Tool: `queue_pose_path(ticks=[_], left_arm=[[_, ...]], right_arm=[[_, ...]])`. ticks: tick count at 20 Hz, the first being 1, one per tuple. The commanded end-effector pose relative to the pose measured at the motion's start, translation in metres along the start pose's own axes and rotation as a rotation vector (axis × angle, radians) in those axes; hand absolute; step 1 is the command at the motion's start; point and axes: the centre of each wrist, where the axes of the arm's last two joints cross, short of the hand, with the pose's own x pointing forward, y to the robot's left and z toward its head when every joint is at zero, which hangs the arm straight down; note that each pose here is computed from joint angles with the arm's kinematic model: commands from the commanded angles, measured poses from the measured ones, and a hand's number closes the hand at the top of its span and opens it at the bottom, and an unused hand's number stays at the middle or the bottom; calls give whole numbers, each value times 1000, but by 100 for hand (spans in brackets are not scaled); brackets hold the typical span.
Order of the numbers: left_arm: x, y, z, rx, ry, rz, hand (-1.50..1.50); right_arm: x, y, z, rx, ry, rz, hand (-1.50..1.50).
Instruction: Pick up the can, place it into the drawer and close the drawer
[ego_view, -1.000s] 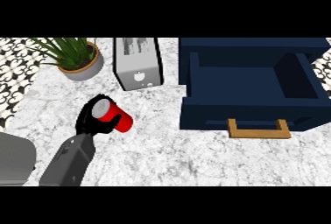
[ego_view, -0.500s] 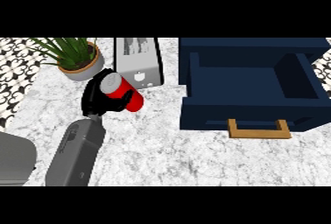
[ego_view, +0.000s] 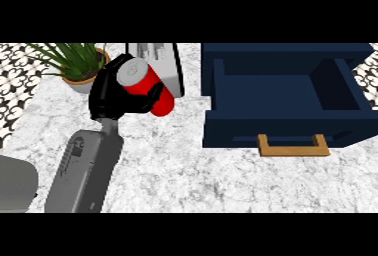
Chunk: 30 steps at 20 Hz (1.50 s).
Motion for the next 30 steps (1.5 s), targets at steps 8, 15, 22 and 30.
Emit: queue_pose_path(ticks=[8,15,22,30], left_arm=[[46,-71,-24,-23,-49,-33,150],[58,-115,-50,-20,-29,-51,150],[70,-137,-64,-36,-23,-75,150],[84,-174,-88,-43,-16,-97,150]], right_arm=[[5,1,-3,18,2,-16,-150],[-1,8,-11,30,7,-19,-150],[2,1,-13,14,-1,-2,-150],[16,19,-10,34,-19,-11,-150]])
